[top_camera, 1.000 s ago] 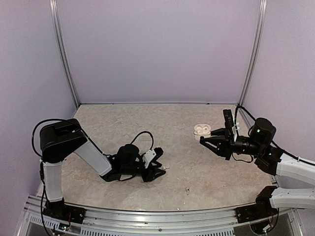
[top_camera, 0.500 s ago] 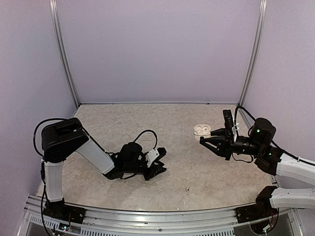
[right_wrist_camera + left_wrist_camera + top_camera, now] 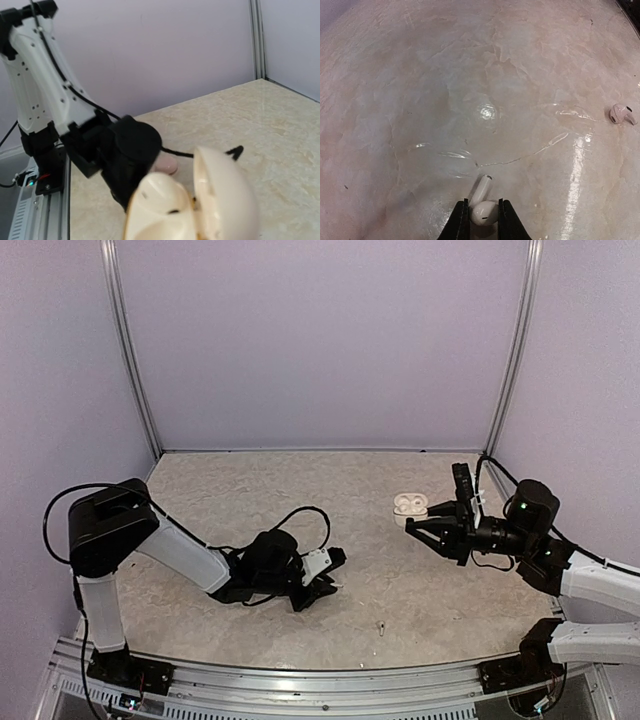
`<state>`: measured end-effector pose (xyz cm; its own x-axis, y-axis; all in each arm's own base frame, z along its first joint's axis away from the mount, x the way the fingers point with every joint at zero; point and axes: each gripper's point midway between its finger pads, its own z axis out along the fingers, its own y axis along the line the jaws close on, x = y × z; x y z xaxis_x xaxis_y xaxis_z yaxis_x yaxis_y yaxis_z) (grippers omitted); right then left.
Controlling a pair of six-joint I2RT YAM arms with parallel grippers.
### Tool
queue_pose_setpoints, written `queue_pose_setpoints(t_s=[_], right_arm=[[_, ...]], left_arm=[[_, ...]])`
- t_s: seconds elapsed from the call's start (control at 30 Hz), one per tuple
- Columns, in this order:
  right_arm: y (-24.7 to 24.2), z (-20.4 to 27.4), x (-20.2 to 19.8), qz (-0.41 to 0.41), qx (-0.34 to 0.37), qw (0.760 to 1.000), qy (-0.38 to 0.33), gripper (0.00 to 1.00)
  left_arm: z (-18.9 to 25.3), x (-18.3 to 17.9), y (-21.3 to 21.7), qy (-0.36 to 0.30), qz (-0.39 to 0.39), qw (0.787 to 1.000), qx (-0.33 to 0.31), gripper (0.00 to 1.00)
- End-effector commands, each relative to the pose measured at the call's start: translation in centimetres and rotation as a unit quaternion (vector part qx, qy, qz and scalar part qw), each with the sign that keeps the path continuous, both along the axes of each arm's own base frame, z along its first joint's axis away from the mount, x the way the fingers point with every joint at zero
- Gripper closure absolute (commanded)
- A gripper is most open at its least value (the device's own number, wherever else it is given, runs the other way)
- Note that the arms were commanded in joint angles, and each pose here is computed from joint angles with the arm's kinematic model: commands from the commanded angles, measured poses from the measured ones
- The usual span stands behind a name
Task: Insert the wireless bluetooth earbuds into the charging case
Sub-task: Pick up the right earbud from the center of the board, then insert the right earbud into the right side groove of the charging case.
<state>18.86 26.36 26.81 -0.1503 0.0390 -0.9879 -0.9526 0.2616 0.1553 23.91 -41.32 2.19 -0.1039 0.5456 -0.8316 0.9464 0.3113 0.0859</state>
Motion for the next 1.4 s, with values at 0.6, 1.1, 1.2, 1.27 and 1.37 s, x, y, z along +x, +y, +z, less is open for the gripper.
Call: queue_pose_setpoints(t_s=[0.6, 1.1, 1.2, 1.27, 1.37], right_arm=[[2.5, -3.9, -1.7, 0.082, -0.052, 0.995, -0.01, 1.0], [7.8, -7.5, -6.1, 0.224, -0.12, 0.967, -0.027, 1.0], [8.2, -7.5, -6.6, 0.244, -0.119, 0.962, -0.025, 1.0], [8.6, -7.6, -7.0, 0.258, -0.12, 0.959, -0.019, 1.0], [9.2, -8.2, -8.0, 0.283, -0.127, 0.951, -0.003, 1.0]], left_arm=[[17.5, -6.4, 2.7, -0.146, -0.021, 0.989, 0.026, 0.82], [23.4, -11.7, 2.9, -0.239, -0.089, 0.963, 0.084, 0.82], [22.8, -12.2, 2.9, -0.252, -0.1, 0.956, 0.113, 0.82], [22.4, -12.7, 2.9, -0.263, -0.108, 0.95, 0.128, 0.82], [22.3, -13.1, 2.7, -0.279, -0.115, 0.943, 0.14, 0.82]])
